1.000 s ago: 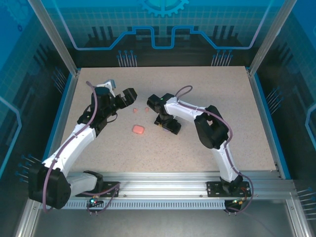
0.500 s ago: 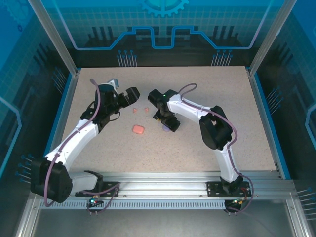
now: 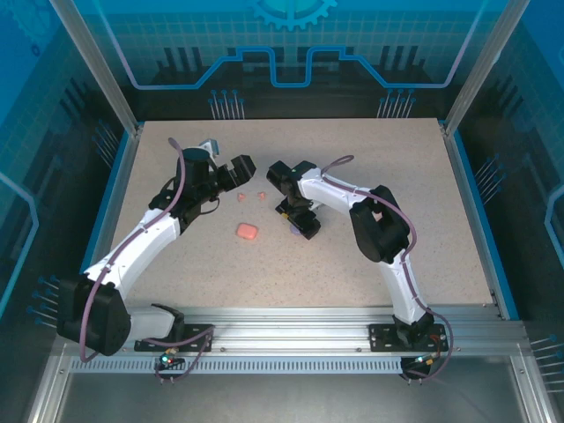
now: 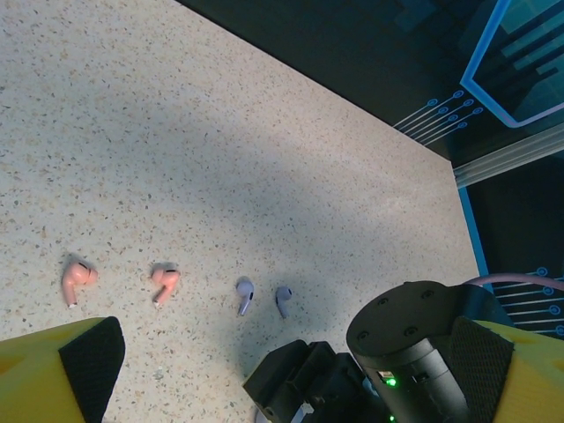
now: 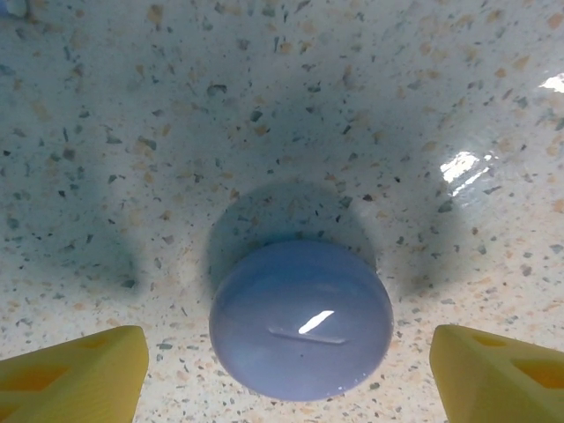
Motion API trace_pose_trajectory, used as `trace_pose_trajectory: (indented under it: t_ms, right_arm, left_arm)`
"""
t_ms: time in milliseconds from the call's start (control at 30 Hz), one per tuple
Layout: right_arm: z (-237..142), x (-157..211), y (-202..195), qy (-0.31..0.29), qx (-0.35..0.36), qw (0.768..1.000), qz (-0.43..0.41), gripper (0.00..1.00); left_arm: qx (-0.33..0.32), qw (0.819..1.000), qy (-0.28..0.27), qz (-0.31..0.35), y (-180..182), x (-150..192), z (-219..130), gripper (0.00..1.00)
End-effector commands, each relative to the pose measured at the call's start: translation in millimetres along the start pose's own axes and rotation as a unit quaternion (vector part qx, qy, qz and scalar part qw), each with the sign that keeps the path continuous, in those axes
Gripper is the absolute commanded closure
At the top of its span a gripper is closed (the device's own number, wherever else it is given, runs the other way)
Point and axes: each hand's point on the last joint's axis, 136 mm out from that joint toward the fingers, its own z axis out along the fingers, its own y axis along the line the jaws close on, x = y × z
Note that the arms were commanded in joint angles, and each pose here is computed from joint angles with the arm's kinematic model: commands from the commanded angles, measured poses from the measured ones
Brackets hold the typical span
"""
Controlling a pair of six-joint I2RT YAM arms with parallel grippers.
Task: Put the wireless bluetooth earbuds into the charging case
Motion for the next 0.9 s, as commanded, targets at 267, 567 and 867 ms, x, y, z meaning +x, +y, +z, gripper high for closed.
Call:
trace_pose_trajectory:
  t_ms: [267, 567, 867]
  right_arm:
    - [18.5, -10.3, -8.5, 0.004, 0.018, 0.999, 0.026, 0.2]
    - [25.6, -10.5, -9.4, 0.009, 0.02, 0.999, 0.025, 0.26]
    - [28.0, -9.2, -4.8, 0.014, 0.013, 1.0, 0.019, 0.38]
  left_arm:
    - [0.014, 1.0, -0.002, 0.013, -15.7, -5.7, -1.0, 0.01]
    - [0.018, 1.0, 0.003, 0.01, -18.2, -2.4, 1.7, 0.01]
    - [0.015, 1.0, 0.006, 0.002, -14.8, 5.1, 0.2, 0.01]
